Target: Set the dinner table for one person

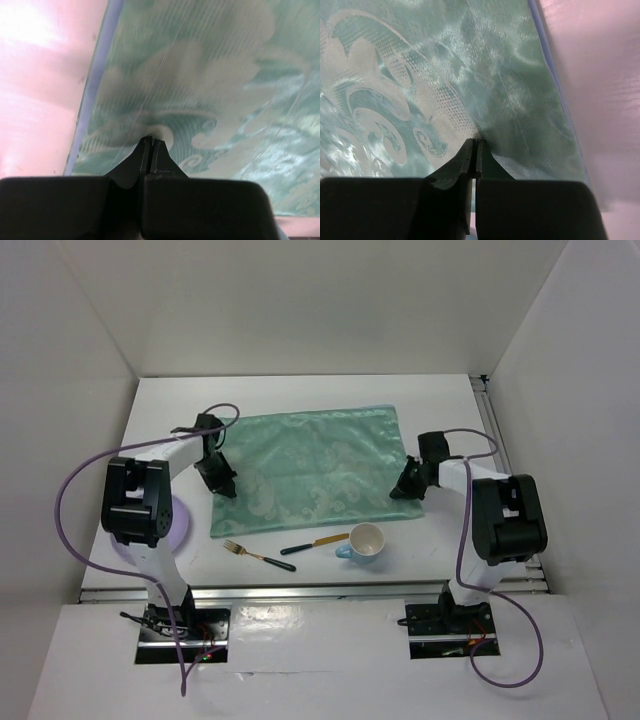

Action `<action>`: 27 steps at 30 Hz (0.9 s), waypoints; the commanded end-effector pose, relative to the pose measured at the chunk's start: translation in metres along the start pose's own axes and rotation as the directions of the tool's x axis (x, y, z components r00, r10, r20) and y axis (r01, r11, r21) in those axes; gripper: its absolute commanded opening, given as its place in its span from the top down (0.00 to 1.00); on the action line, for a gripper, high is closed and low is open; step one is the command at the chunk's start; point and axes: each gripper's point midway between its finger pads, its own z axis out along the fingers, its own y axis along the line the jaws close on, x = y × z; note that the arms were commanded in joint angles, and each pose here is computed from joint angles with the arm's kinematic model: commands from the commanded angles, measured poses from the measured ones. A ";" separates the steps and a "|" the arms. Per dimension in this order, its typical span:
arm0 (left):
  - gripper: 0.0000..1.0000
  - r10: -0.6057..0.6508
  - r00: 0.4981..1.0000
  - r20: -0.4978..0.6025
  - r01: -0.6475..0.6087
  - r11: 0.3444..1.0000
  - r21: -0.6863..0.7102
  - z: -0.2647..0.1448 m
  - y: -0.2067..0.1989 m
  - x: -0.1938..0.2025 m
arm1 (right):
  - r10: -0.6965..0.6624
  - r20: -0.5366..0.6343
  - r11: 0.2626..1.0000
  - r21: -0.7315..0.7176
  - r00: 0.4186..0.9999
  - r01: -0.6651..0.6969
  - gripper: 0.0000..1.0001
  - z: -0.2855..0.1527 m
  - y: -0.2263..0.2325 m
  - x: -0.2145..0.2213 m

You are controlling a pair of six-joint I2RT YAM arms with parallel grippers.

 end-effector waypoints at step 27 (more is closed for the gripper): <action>1.00 0.092 0.996 -0.016 -0.093 0.990 -0.106 0.018 -0.010 -0.046 | -0.028 0.016 0.993 0.119 0.999 0.026 1.00 -0.016 -0.027 0.020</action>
